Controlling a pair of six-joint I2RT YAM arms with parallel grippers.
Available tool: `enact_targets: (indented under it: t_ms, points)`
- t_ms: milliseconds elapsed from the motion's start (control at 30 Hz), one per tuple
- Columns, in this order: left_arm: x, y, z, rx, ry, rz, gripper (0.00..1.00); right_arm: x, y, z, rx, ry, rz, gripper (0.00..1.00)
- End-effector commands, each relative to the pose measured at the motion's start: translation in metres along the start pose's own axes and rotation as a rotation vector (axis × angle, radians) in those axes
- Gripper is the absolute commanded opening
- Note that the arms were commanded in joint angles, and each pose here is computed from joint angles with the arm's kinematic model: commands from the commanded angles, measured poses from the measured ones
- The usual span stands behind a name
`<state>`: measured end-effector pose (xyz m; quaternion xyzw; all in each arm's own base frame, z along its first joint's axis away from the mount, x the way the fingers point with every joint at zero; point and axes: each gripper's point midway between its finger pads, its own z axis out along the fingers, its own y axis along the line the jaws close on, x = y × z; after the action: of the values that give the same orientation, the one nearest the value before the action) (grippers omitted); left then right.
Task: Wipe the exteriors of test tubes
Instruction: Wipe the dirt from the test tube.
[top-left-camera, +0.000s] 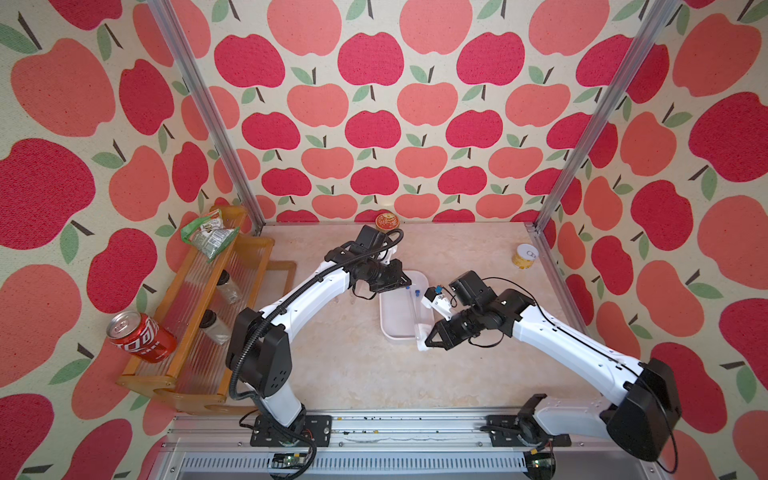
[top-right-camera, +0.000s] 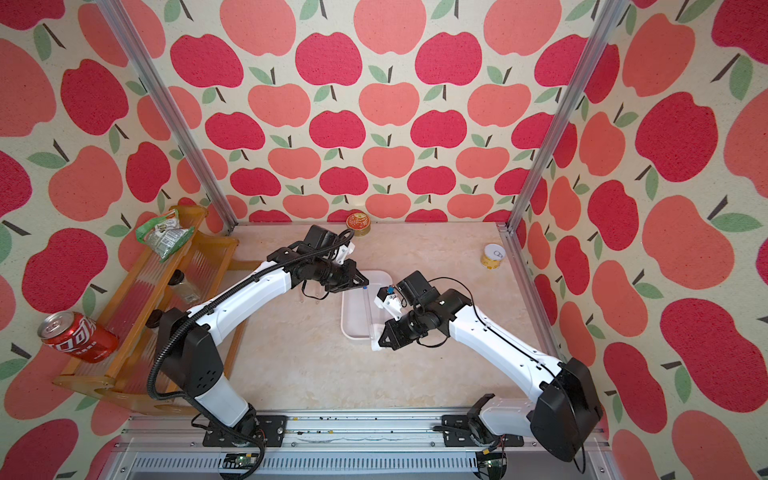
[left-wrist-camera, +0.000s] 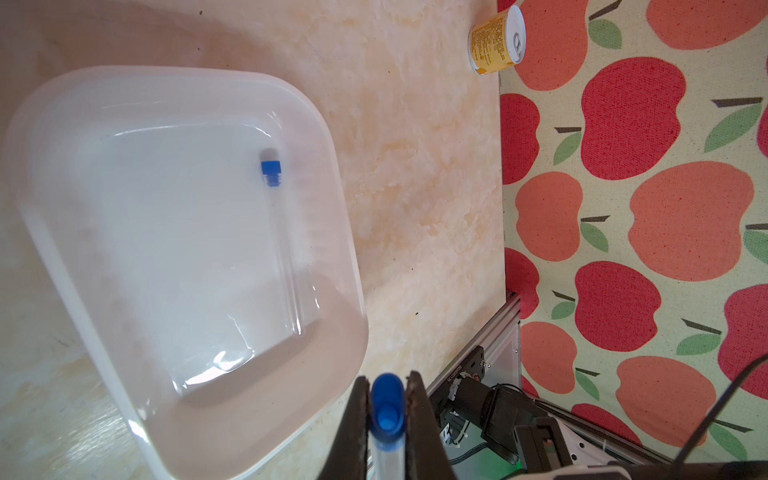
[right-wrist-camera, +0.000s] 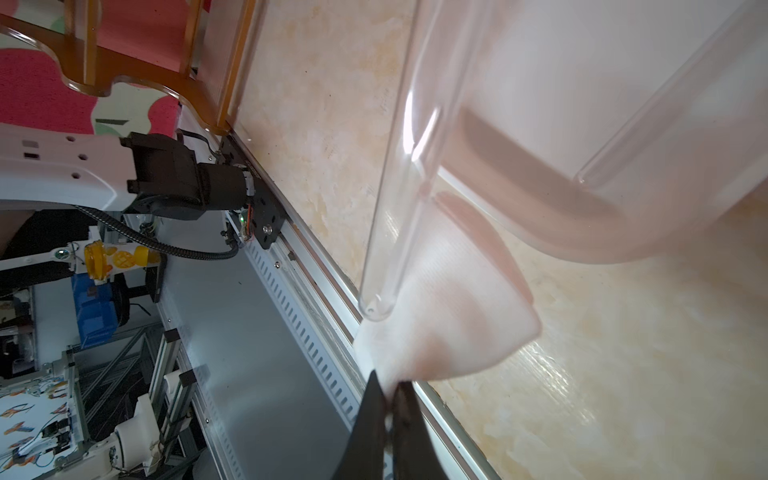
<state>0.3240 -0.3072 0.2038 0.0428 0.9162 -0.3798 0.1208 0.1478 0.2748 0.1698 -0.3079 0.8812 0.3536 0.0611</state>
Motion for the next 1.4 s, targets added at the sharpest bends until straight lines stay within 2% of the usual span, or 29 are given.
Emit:
enact_targets:
  t_ms: [0,467,700,1000,1367]
  points:
    - [0.005,-0.004,-0.006,0.012,-0.003,0.019,0.05,-0.021,0.015,-0.013,-0.071,-0.061,-0.010,0.00]
    - [0.017,-0.006,-0.001,0.014,0.017,0.027,0.05,-0.085,-0.010,-0.018,-0.029,-0.117,-0.001,0.00]
    - [0.021,-0.004,-0.002,0.009,0.017,0.023,0.05,-0.096,-0.014,-0.020,-0.033,-0.132,0.009,0.00]
    - [0.019,-0.004,-0.001,0.007,0.014,0.028,0.05,-0.067,-0.007,-0.013,-0.076,-0.099,0.019,0.00]
    - [0.010,-0.003,0.000,0.007,0.011,0.028,0.05,-0.006,0.008,0.001,-0.092,-0.032,0.059,0.00]
